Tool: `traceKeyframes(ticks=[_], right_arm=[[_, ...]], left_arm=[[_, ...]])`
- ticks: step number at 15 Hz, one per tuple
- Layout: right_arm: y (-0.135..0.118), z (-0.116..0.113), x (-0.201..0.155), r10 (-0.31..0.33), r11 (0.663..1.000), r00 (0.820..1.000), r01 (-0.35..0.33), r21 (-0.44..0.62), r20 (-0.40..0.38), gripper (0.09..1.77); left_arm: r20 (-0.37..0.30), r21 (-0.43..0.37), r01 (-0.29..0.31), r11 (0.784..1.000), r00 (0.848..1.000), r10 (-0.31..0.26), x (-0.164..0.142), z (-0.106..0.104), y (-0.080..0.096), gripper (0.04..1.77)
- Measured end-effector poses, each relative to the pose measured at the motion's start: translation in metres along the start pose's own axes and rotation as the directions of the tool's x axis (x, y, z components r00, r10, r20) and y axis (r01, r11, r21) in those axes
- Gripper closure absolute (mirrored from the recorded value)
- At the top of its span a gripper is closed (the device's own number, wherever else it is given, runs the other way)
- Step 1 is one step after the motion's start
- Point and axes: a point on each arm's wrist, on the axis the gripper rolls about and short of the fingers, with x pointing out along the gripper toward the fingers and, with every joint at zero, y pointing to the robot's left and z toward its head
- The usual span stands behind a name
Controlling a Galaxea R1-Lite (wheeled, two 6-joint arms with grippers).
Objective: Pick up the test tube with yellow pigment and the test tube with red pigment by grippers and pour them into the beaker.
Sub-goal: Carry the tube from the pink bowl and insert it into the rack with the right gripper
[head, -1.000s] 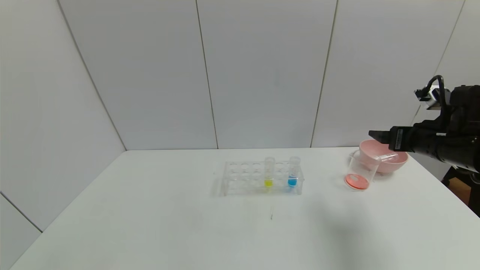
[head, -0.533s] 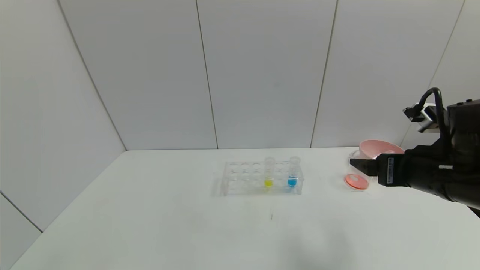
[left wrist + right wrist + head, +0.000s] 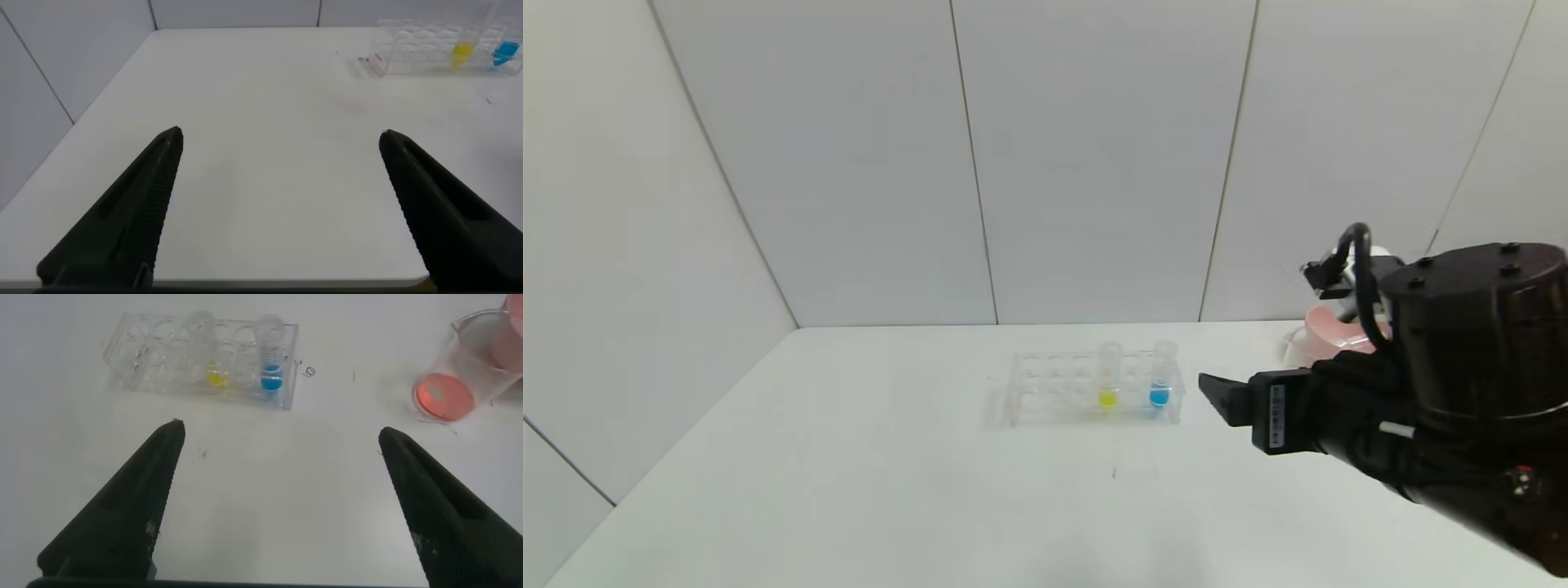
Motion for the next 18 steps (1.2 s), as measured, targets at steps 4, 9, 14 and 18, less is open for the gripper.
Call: traceKeyframes(ticks=[4, 9, 14, 18], right_arm=[[0.036, -0.008, 0.013, 0.018, 0.999, 1.000, -0.018, -0.029, -0.005, 0.16], [0.072, -0.019, 0.043, 0.019, 0.999, 0.999, -0.018, -0.026, 0.043, 0.16], [0.096, -0.035, 0.083, -0.011, 0.999, 0.999, 0.013, -0.036, 0.036, 0.16], [0.106, -0.041, 0.117, -0.042, 0.999, 0.999, 0.043, -0.033, 0.030, 0.16]], left_arm=[[0.000, 0.000, 0.000, 1.000, 1.000, 0.000, 0.000, 0.000, 0.000, 0.09], [0.000, 0.000, 0.000, 1.000, 1.000, 0.000, 0.000, 0.000, 0.000, 0.09], [0.000, 0.000, 0.000, 1.000, 1.000, 0.000, 0.000, 0.000, 0.000, 0.09], [0.000, 0.000, 0.000, 1.000, 1.000, 0.000, 0.000, 0.000, 0.000, 0.09]])
